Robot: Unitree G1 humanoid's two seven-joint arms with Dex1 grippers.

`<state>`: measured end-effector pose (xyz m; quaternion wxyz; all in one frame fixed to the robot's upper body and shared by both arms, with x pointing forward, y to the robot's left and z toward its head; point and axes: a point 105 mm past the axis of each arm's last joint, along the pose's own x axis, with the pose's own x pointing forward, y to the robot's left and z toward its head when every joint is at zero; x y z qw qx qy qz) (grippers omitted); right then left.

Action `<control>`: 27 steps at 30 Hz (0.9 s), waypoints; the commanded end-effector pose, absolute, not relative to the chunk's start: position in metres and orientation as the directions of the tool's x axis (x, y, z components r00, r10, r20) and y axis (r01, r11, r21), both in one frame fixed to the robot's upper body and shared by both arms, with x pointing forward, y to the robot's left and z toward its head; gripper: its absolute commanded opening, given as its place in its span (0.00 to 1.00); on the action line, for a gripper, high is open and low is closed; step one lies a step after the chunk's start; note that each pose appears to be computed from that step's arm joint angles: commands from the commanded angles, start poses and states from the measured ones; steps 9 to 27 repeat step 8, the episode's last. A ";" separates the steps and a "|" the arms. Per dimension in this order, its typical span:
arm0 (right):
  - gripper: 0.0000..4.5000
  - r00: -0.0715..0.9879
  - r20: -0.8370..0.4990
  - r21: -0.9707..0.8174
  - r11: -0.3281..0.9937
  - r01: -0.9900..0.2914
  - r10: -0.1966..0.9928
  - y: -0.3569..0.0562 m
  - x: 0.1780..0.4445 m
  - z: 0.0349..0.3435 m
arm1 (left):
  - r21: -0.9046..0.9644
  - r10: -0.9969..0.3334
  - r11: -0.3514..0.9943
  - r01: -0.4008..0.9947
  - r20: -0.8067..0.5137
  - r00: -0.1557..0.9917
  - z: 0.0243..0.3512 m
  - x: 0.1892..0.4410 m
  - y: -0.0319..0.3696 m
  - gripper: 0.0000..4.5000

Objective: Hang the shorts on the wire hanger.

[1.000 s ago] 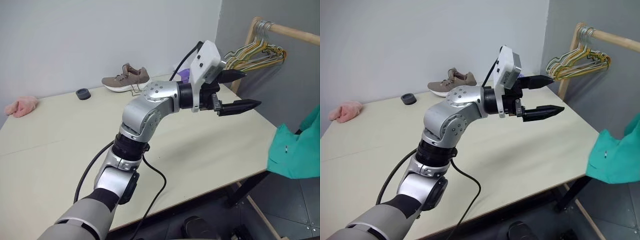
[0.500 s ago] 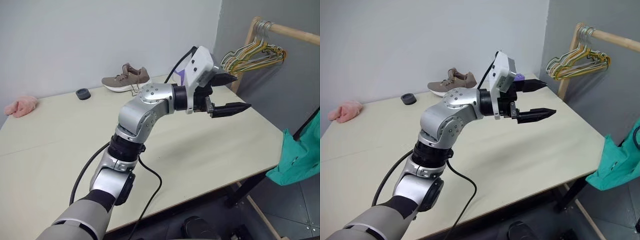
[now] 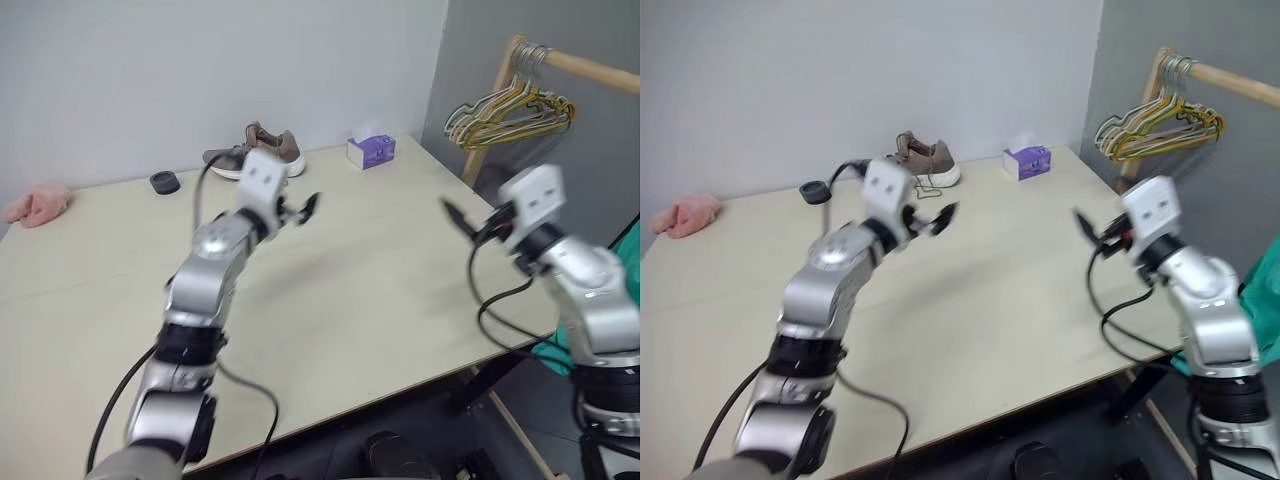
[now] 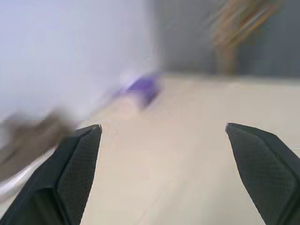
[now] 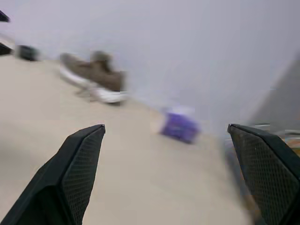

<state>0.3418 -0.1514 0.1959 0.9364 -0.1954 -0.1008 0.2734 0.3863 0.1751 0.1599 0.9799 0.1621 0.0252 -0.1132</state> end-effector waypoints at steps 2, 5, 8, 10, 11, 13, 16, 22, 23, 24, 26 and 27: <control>0.99 0.788 0.027 -0.304 0.756 -0.579 0.615 -0.115 0.348 0.160 | 0.280 0.089 0.958 -0.068 -0.063 0.994 0.136 0.352 0.238 1.00; 0.99 0.807 0.008 -0.259 0.780 -0.569 0.591 -0.102 0.358 0.139 | 0.247 0.167 0.959 -0.139 -0.098 0.981 0.117 0.338 0.251 1.00; 0.99 0.807 0.008 -0.215 0.789 -0.575 0.591 -0.093 0.364 0.130 | 0.222 0.166 0.964 -0.144 -0.085 0.982 0.116 0.335 0.250 1.00; 0.99 0.807 0.008 -0.215 0.789 -0.575 0.591 -0.093 0.364 0.130 | 0.222 0.166 0.964 -0.144 -0.085 0.982 0.116 0.335 0.250 1.00; 0.99 0.807 0.008 -0.215 0.789 -0.575 0.591 -0.093 0.364 0.130 | 0.222 0.166 0.964 -0.144 -0.085 0.982 0.116 0.335 0.250 1.00; 0.99 0.807 0.008 -0.215 0.789 -0.575 0.591 -0.093 0.364 0.130 | 0.222 0.166 0.964 -0.144 -0.085 0.982 0.116 0.335 0.250 1.00; 0.99 0.807 0.008 -0.215 0.789 -0.575 0.591 -0.093 0.364 0.130 | 0.222 0.166 0.964 -0.144 -0.085 0.982 0.116 0.335 0.250 1.00; 0.99 0.807 0.008 -0.215 0.789 -0.575 0.591 -0.093 0.364 0.130 | 0.222 0.166 0.964 -0.144 -0.085 0.982 0.116 0.335 0.250 1.00; 0.99 0.807 0.008 -0.215 0.789 -0.575 0.591 -0.093 0.364 0.130 | 0.222 0.166 0.964 -0.144 -0.085 0.982 0.116 0.335 0.250 1.00; 0.99 0.807 0.008 -0.215 0.789 -0.575 0.591 -0.093 0.364 0.130 | 0.222 0.166 0.964 -0.144 -0.085 0.982 0.116 0.335 0.250 1.00; 0.99 0.807 0.008 -0.215 0.789 -0.575 0.591 -0.093 0.364 0.130 | 0.222 0.166 0.964 -0.144 -0.085 0.982 0.116 0.335 0.250 1.00; 0.99 0.807 0.008 -0.215 0.789 -0.575 0.591 -0.093 0.364 0.130 | 0.222 0.166 0.964 -0.144 -0.085 0.982 0.116 0.335 0.250 1.00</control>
